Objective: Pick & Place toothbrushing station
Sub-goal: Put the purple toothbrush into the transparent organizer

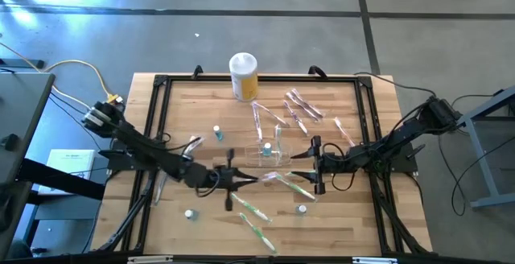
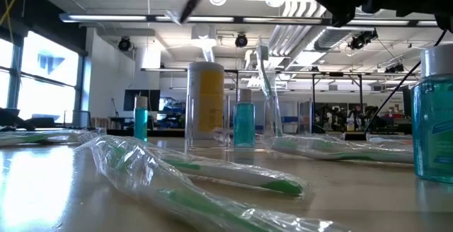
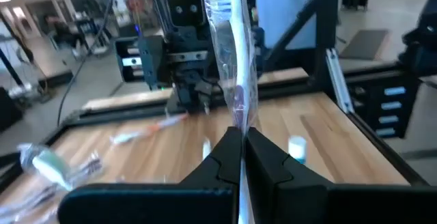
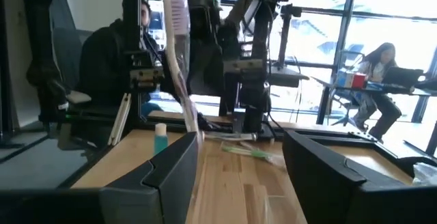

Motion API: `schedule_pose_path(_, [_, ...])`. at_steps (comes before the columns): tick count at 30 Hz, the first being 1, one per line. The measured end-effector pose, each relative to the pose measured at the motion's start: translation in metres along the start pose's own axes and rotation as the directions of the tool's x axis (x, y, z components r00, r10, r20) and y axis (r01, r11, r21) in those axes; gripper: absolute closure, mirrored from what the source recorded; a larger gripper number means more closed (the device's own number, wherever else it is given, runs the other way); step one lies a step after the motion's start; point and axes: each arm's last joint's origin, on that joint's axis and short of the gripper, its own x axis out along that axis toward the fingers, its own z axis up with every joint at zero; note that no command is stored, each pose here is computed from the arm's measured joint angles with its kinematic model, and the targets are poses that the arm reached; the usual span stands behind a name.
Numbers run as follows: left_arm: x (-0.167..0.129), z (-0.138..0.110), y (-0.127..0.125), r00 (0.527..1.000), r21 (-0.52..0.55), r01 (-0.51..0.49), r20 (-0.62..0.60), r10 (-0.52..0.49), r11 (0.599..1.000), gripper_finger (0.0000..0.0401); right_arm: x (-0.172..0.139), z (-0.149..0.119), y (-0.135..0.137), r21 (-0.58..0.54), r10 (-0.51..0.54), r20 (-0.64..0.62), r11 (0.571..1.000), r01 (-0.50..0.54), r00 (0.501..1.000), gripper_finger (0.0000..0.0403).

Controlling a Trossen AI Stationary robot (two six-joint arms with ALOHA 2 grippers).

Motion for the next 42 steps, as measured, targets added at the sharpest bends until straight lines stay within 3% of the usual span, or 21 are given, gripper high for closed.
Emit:
schedule_pose_path(5, [0.020, -0.010, 0.020, 0.999, -0.030, 0.003, 0.052, -0.001, 1.000, 0.0401, 0.000, 0.001, 0.000, -0.021, -0.001, 0.002, 1.000, 0.001, 1.000, 0.0195])
schedule_pose_path(11, [0.036, -0.017, 0.042, 0.990, -0.185, 0.096, 0.121, -0.074, 0.978, 0.0401, 0.003, 0.004, 0.000, -0.079, -0.006, 0.017, 0.997, 0.008, 1.000, 0.0195])
schedule_pose_path(17, [0.054, -0.018, 0.041, 0.986, -0.183, 0.135, 0.124, -0.113, 0.974, 0.0401, 0.009, 0.013, 0.002, -0.076, -0.007, 0.047, 0.997, 0.011, 0.999, 0.0195])
schedule_pose_path(22, [0.068, -0.021, 0.037, 0.996, -0.159, 0.084, 0.042, -0.078, 0.984, 0.0401, 0.012, 0.017, 0.003, -0.054, -0.009, 0.062, 0.998, 0.012, 0.998, 0.0195])
schedule_pose_path(30, [0.074, -0.019, 0.036, 0.998, -0.122, 0.056, 0.013, -0.055, 0.991, 0.0401, 0.013, 0.014, 0.003, -0.042, -0.003, 0.020, 0.999, 0.004, 1.000, 0.0203])
schedule_pose_path(36, [0.074, -0.021, 0.036, 0.998, -0.119, 0.056, 0.000, -0.057, 0.991, 0.0401, 0.013, 0.011, 0.003, -0.058, -0.001, -0.003, 0.998, 0.001, 1.000, 0.0265])
schedule_pose_path(42, [0.074, -0.022, 0.037, 0.999, -0.114, 0.049, -0.018, -0.051, 0.992, 0.0401, 0.013, 0.011, 0.004, -0.135, 0.010, -0.005, 0.991, -0.010, 1.000, 0.0377])
